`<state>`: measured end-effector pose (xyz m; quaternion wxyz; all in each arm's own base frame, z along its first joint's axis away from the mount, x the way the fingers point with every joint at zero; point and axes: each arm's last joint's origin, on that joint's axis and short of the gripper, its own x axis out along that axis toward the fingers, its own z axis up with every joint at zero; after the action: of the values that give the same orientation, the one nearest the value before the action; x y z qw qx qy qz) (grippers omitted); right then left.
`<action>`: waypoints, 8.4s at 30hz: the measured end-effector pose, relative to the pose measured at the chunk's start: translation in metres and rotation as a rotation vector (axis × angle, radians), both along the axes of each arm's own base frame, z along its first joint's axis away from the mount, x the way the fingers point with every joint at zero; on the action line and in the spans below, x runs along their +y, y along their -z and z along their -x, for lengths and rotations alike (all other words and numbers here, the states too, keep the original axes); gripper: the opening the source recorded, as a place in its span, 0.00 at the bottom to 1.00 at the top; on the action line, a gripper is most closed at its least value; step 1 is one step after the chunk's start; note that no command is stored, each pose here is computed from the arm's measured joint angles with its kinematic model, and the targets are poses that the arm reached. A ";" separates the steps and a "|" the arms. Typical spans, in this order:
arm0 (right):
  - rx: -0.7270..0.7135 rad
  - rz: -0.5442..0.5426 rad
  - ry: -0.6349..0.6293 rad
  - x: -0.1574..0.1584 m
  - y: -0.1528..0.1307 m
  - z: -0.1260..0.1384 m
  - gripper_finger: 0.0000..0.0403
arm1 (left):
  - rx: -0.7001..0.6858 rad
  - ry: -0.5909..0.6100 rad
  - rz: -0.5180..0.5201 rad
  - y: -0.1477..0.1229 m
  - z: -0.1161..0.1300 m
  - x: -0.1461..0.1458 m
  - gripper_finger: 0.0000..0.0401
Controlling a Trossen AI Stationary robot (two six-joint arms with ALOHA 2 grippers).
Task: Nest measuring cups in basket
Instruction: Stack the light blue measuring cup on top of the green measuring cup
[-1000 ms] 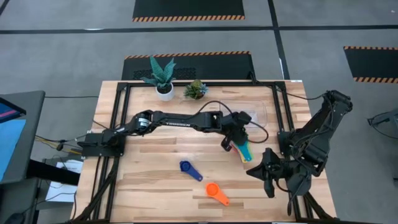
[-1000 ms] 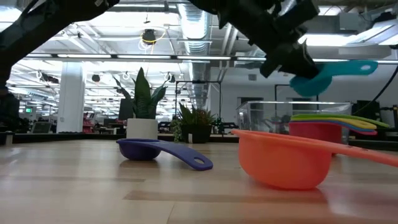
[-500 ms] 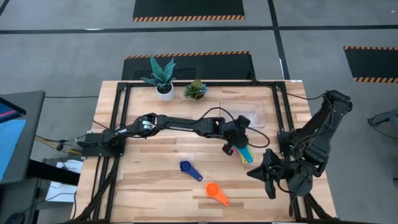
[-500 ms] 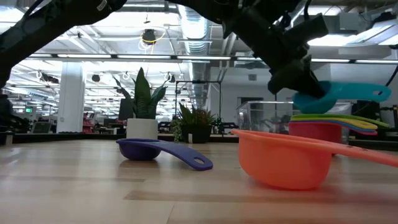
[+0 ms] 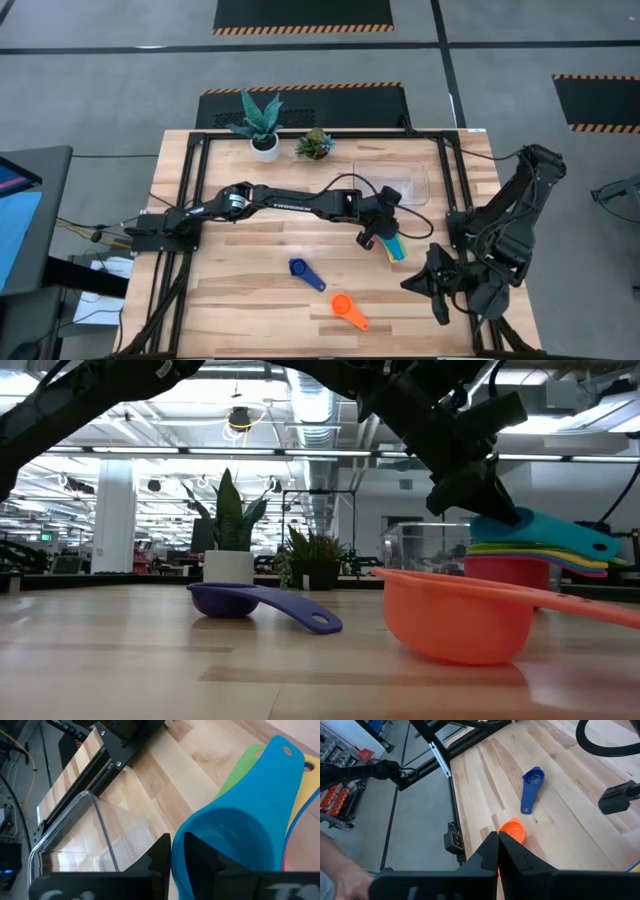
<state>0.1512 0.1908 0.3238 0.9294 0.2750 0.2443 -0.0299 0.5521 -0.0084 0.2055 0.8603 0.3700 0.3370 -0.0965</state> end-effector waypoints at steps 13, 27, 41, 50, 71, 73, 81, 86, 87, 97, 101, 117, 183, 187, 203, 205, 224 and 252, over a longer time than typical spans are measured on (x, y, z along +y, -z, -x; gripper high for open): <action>0.000 0.000 -0.001 0.000 0.000 0.000 0.06 | -0.022 -0.058 0.014 -0.001 -0.001 -0.005 0.20; 0.001 0.002 -0.001 0.000 0.000 0.000 0.06 | 0.042 -0.035 -0.012 0.003 0.004 -0.023 0.01; 0.001 0.002 -0.002 0.000 0.000 0.000 0.07 | 0.060 -0.089 0.068 0.005 0.005 -0.019 0.00; 0.001 0.002 -0.002 0.000 0.000 0.000 0.06 | 0.080 -0.059 0.039 0.007 0.006 -0.019 0.00; 0.000 -0.001 -0.002 0.000 0.000 0.000 0.07 | 0.206 -0.087 0.064 0.036 0.009 -0.026 0.00; 0.001 0.001 -0.002 0.000 0.000 0.000 0.06 | 0.242 -0.102 0.068 0.037 0.013 -0.027 0.00; 0.003 0.009 -0.005 0.000 0.000 0.000 0.06 | 0.387 -0.098 0.083 0.028 0.028 -0.032 0.00; 0.005 0.011 -0.006 0.000 0.001 0.000 0.07 | 0.513 -0.074 0.105 0.023 0.039 -0.037 0.00; 0.004 0.011 -0.006 0.000 0.000 0.000 0.07 | 0.543 -0.076 0.119 0.023 0.042 -0.037 0.00; 0.002 0.010 -0.006 0.000 0.000 0.000 0.06 | 0.612 -0.128 0.146 0.021 0.050 -0.036 0.00; 0.003 0.004 -0.003 0.000 0.000 0.000 0.07 | 0.627 -0.132 0.146 0.020 0.052 -0.037 0.00; 0.000 0.009 0.002 -0.001 0.000 -0.001 0.06 | 0.727 -0.146 0.163 0.011 0.067 -0.043 0.00; 0.615 0.129 0.504 -0.074 0.147 -0.140 0.02 | 0.172 -0.196 0.341 0.040 0.177 -0.098 0.00; 0.603 0.112 0.498 -0.073 0.147 -0.142 0.02 | 0.183 -0.185 0.392 0.045 0.167 -0.090 0.00; 0.549 0.060 0.428 -0.068 0.144 -0.150 0.02 | 0.071 -0.177 0.413 0.041 0.140 -0.095 0.00; 0.551 0.062 0.428 -0.068 0.144 -0.150 0.02 | 0.067 -0.185 0.407 0.041 0.140 -0.093 0.00; 0.562 0.066 0.433 -0.069 0.145 -0.149 0.02 | 0.087 -0.147 0.388 0.042 0.141 -0.094 0.00; 0.580 0.064 0.393 -0.068 0.144 -0.148 0.02 | 0.197 -0.166 0.358 0.038 0.132 -0.093 0.00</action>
<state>0.2989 0.1228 0.1800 0.8060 0.2674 0.4394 -0.2929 0.4205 -0.1014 0.1671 0.8803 0.1709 0.4263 -0.1193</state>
